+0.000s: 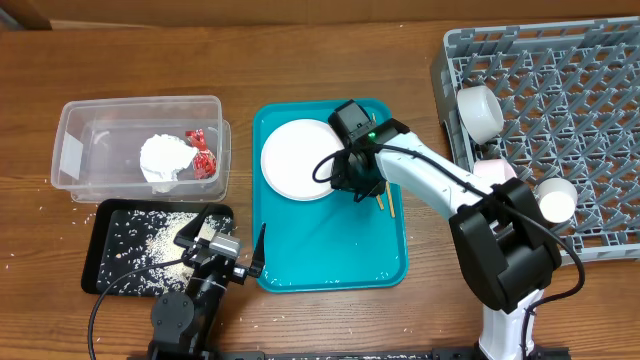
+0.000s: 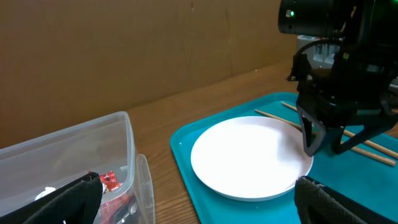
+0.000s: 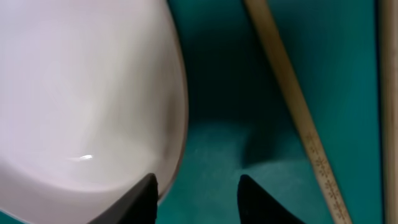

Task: Sort waste into correct bins and load items into the dishwasher
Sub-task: 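Grasp the white plate edge with the right gripper and lift it, then stand the white plate upright in the dish rack and release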

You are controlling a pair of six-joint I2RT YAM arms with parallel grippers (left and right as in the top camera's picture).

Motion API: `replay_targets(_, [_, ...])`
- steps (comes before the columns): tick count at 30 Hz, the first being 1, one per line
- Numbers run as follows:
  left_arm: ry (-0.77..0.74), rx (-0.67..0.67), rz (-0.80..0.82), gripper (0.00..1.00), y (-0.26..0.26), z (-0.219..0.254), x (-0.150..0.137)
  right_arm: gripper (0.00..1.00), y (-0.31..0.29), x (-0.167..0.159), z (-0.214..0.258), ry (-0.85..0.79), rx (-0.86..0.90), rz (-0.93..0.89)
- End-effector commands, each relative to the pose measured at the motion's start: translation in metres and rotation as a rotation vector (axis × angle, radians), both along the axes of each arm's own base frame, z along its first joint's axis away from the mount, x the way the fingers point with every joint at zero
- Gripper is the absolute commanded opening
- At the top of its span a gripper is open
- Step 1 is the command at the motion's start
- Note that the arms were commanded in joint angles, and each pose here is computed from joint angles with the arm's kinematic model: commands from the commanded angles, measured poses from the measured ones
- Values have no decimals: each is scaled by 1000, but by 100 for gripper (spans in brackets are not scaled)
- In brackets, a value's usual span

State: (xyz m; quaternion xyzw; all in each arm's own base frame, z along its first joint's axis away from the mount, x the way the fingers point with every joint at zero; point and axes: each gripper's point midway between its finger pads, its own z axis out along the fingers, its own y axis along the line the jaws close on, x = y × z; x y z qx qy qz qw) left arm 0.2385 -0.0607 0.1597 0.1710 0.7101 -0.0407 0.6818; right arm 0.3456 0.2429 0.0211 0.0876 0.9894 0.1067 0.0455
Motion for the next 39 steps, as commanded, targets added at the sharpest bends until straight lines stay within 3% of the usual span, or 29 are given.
replay_targets(1, [-7, 7, 11, 100, 2, 0, 0, 29, 3, -4, 4, 8, 30, -20])
replay_targets(2, [-7, 7, 11, 100, 2, 0, 0, 27, 3, -4, 4, 8, 30, -19])
replay_targets(4, [-7, 7, 11, 100, 2, 0, 0, 9, 1, -7, 4, 21, 21, -20])
replay_targets(6, [-7, 7, 11, 100, 2, 0, 0, 4, -1, -9, 3, 29, 16, -22])
replay_targets(11, [-7, 7, 11, 100, 2, 0, 0, 4, -15, 5, 30, -6, 34, -62])
replay_targets(15, [-7, 7, 11, 100, 2, 0, 0, 4, -53, 33, 116, -254, 3, -61])
replay_targets(18, [-7, 7, 11, 100, 2, 0, 0, 4, -116, 43, 174, -485, -256, -121])
replay_targets(24, [-7, 7, 11, 100, 2, 0, 0, 4, -258, 18, 302, -814, -1071, -463])
replay_targets(27, [-7, 7, 11, 100, 2, 0, 0, 4, -287, 14, 314, -773, -1227, -487])
replay_targets(35, [-7, 7, 11, 100, 2, 0, 0, 4, -371, 17, 278, -555, -1319, -619])
replay_targets(39, [-7, 7, 11, 100, 2, 0, 0, 4, -385, 26, 249, -449, -1322, -558])
